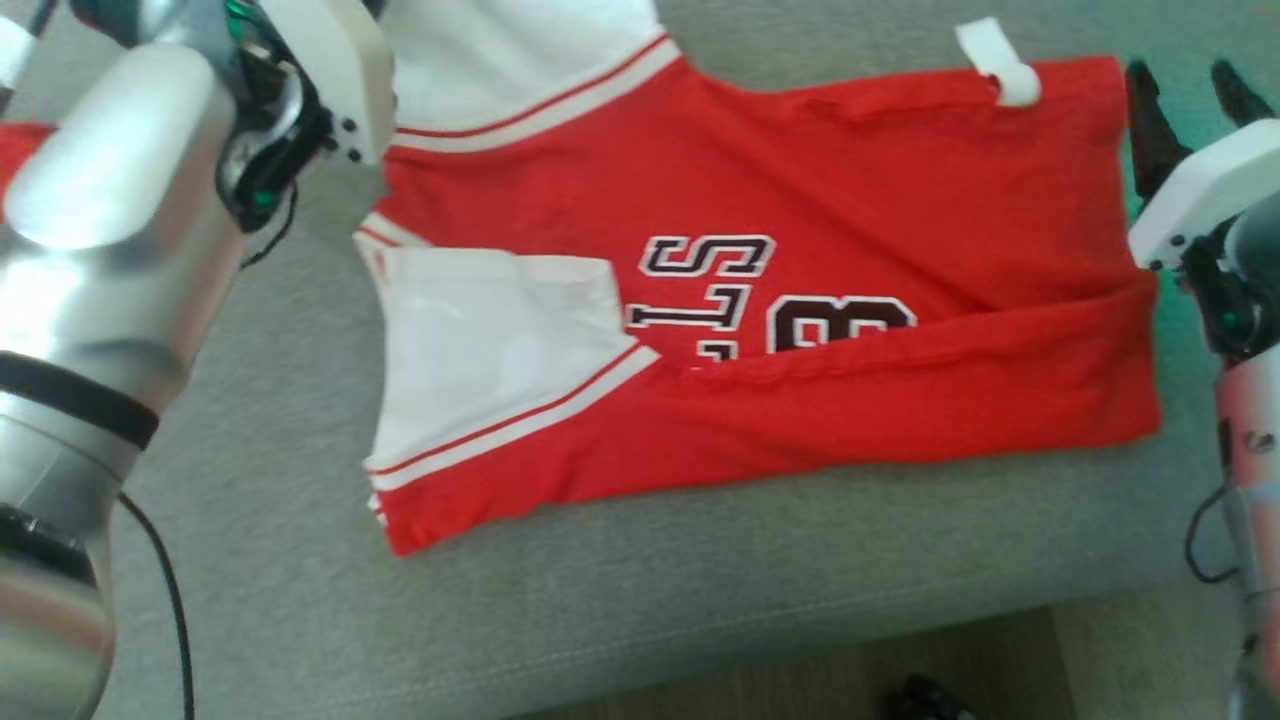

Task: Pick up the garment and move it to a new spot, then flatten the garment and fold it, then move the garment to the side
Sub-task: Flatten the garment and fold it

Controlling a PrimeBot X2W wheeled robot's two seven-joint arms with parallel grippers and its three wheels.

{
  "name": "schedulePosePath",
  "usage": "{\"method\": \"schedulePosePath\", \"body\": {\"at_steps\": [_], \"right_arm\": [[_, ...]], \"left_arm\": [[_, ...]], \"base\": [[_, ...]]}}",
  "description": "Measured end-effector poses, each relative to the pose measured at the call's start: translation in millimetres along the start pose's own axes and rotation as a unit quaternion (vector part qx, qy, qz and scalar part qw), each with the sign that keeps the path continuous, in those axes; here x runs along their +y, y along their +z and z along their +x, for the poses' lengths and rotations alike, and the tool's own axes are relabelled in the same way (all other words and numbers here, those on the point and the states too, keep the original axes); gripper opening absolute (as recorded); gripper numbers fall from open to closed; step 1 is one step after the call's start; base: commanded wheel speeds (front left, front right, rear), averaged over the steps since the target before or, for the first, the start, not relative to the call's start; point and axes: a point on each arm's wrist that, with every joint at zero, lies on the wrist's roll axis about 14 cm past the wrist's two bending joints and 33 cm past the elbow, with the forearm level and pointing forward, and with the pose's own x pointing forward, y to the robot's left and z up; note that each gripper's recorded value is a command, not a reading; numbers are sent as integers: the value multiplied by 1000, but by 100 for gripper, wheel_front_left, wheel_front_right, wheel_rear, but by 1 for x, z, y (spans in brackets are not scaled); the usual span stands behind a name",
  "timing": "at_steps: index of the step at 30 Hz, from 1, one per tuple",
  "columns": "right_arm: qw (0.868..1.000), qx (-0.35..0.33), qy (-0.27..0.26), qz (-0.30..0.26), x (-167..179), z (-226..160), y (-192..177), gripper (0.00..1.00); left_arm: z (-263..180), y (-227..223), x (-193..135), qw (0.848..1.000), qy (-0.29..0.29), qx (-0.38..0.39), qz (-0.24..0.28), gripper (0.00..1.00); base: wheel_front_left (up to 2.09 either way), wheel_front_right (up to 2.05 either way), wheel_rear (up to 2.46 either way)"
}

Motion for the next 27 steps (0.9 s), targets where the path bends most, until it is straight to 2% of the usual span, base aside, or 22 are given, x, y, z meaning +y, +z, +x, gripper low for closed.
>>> {"method": "schedulePosePath", "body": {"at_steps": [6, 14, 23, 24, 25, 27], "right_arm": [[999, 41, 10, -17, 6, 17, -7, 100], [995, 99, 10, -18, 7, 32, -31, 100], [993, 111, 27, -9, 18, 39, -32, 100], [993, 112, 27, -14, 17, 40, -32, 7], [993, 112, 26, -18, 15, 40, -31, 0], [994, 110, 22, -17, 11, 40, -30, 0]], "left_arm": [[-17, 6, 10, 1000, 14, -14, 2, 0], [-17, -4, 13, 1000, 13, -10, -5, 0], [-15, -10, 16, 1000, 17, -7, -13, 0], [-14, -9, 16, 1000, 17, -8, -12, 0], [-14, -9, 16, 1000, 18, -10, -13, 0], [-13, -10, 17, 1000, 21, -9, -13, 0]], "base": [[0, 0, 0], [0, 0, 0], [0, 0, 0], [0, 0, 0], [0, 0, 0], [0, 0, 0]]}}
